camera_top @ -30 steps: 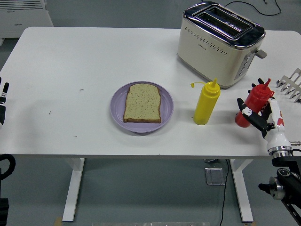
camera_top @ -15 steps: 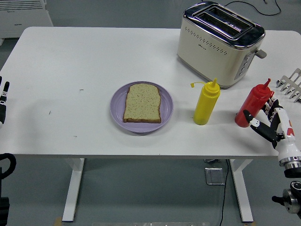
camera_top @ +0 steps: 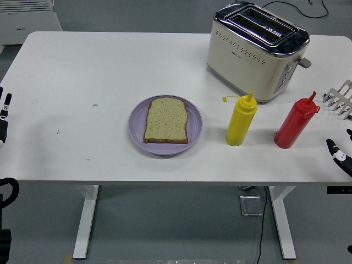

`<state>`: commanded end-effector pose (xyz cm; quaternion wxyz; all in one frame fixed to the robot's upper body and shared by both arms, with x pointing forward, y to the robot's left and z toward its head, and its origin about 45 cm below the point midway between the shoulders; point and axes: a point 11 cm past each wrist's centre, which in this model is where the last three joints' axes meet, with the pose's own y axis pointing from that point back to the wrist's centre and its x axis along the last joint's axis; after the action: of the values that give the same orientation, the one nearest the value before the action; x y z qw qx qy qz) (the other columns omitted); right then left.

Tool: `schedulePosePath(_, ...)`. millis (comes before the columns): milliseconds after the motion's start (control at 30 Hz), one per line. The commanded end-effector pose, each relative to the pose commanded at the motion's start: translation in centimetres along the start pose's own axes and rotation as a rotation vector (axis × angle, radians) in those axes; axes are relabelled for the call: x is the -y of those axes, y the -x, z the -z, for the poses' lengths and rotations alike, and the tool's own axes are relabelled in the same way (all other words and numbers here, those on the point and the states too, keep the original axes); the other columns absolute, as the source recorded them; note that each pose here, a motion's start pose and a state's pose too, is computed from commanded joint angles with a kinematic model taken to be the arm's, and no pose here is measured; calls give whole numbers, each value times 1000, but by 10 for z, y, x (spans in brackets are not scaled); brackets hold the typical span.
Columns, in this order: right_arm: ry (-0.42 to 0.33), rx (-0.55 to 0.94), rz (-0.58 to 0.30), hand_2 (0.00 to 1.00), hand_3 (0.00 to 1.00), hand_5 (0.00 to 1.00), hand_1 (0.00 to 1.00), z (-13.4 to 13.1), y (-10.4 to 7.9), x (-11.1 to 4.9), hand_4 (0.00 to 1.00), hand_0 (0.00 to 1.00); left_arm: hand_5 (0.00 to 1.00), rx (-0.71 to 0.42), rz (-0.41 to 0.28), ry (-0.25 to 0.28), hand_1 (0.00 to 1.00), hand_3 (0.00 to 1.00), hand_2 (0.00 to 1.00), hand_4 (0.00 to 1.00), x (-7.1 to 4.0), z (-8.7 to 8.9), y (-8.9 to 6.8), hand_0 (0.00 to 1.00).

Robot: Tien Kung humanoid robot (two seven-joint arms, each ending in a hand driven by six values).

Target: Pick up the cup,pour liquid into bread,place the cup on the desk

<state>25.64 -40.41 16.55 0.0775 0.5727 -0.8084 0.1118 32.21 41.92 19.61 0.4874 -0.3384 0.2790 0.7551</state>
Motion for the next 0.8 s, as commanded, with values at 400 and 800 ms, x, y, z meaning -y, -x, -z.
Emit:
schedulePosePath(400, -78, 375, -156, 794, 804, 117, 771, 53, -59, 47, 601, 811, 951, 1, 0, -1, 729, 661, 725, 527, 0, 1, 0, 779)
schedulePosePath(800, 34, 978, -134, 745, 761, 297, 730, 53, -63, 85, 564, 775, 952, 1, -9, -1, 733, 661, 726, 527, -2, 1, -3, 779)
